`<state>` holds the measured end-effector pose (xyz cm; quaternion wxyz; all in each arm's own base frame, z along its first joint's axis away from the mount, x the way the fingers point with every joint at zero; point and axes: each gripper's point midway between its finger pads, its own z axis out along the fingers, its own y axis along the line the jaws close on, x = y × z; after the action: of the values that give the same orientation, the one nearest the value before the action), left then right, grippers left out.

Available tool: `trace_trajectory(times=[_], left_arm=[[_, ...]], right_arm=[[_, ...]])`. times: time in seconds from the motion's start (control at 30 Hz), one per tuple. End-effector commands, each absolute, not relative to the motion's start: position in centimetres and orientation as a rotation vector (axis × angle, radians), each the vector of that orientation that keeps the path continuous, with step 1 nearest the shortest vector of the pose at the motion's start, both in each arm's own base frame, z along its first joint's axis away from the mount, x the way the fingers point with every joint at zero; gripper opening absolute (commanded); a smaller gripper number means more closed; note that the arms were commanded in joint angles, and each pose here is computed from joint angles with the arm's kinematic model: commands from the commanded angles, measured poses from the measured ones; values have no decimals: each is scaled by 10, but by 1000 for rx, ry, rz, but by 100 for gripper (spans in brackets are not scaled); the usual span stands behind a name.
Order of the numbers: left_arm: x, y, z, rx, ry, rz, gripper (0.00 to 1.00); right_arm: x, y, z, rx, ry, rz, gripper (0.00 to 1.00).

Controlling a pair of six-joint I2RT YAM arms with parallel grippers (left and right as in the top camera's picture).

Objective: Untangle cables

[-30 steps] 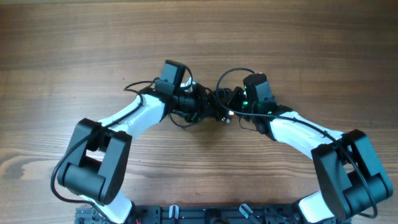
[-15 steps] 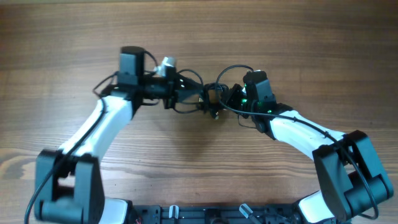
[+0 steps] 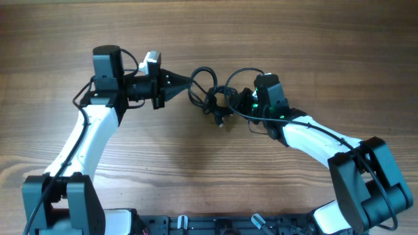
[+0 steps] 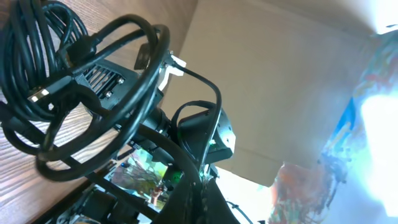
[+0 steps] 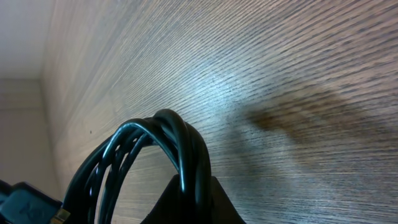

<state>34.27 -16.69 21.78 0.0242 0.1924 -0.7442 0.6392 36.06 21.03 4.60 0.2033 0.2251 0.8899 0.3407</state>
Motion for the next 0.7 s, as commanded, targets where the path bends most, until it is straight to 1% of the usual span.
trace_trajectory(times=[0.0, 0.1, 0.13, 0.3, 0.47, 0.67], left_arm=[[339, -144, 261, 475, -2303, 2131, 4], [343, -128, 262, 514, -2299, 2157, 4], [345, -113, 264, 545, -2291, 2183, 4], [350, -90, 265, 595, -2321, 2224, 4], [350, -86, 263, 610, -2327, 2224, 4], [358, -49, 262, 769, -2345, 2256, 4]], right_arm=[[350, 190, 17, 663, 2540, 800, 4], [350, 190, 17, 662, 2540, 800, 4], [350, 190, 17, 657, 2541, 799, 4], [350, 190, 17, 654, 2540, 799, 4], [351, 191, 18, 646, 2537, 801, 4], [351, 191, 18, 629, 2537, 798, 4]])
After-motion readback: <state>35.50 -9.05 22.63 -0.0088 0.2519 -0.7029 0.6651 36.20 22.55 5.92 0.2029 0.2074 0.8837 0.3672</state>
